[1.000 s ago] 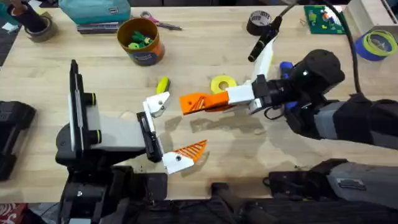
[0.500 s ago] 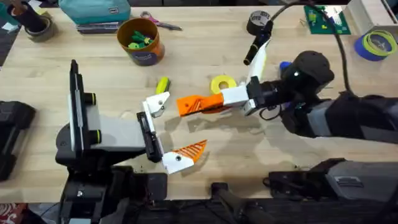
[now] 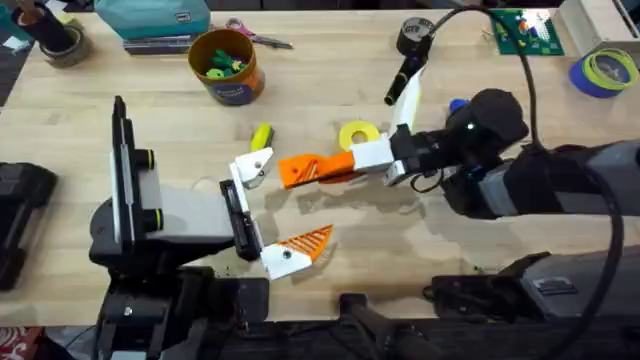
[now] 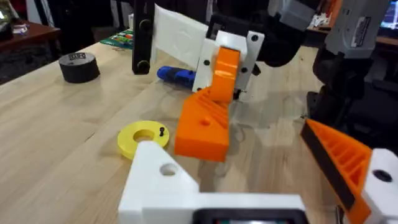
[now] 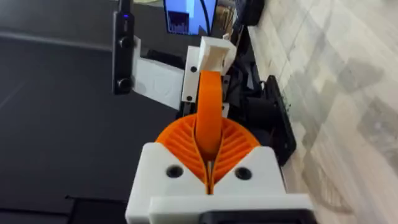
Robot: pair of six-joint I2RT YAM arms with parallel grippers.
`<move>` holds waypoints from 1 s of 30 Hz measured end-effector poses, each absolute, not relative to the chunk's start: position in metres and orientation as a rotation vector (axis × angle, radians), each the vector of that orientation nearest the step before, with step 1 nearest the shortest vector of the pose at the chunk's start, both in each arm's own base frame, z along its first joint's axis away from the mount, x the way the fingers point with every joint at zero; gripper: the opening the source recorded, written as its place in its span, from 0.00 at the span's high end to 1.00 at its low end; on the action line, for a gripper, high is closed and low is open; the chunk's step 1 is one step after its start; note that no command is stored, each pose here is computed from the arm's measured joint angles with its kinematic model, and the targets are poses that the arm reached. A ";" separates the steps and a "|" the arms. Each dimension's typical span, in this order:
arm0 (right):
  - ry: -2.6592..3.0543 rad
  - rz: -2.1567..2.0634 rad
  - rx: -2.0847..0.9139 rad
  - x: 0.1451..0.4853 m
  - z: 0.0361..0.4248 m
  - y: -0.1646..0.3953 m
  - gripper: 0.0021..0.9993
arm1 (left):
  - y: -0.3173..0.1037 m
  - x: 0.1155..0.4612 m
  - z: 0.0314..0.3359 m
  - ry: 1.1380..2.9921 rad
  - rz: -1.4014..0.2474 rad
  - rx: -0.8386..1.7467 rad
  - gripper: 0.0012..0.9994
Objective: Pick up the gripper from the table and insert it into the empty holder that is missing its gripper. Then pick up a screw, insert it into the mounting hole, and use the screwdriver to tighten it. Finally, clean up the table by picking up the vegetable and placing it into the bucket.
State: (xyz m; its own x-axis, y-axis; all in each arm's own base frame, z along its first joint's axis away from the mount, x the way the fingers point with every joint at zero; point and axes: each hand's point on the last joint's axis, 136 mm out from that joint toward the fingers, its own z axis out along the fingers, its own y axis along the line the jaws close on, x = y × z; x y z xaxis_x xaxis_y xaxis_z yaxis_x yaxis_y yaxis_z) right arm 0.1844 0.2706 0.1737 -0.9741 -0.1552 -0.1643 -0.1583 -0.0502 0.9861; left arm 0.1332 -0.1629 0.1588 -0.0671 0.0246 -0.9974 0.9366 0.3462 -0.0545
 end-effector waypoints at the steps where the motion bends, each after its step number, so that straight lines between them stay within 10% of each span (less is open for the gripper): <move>1: 2.170 2.252 -0.356 0.184 0.173 0.272 0.99 | -0.163 0.133 0.159 1.427 -0.969 0.939 0.01; 30: 2.114 2.243 -0.312 0.184 0.176 0.282 0.99 | -0.163 0.133 0.159 1.427 -0.969 0.939 0.01</move>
State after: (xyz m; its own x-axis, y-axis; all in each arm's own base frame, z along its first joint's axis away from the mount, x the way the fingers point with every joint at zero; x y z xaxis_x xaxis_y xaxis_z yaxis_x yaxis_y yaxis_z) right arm 0.1837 0.2817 0.1756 -0.9787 -0.1059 -0.1758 -0.1692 -0.0683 0.9832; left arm 0.1333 -0.1629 0.1589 -0.0667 0.0246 -0.9975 0.9365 0.3466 -0.0541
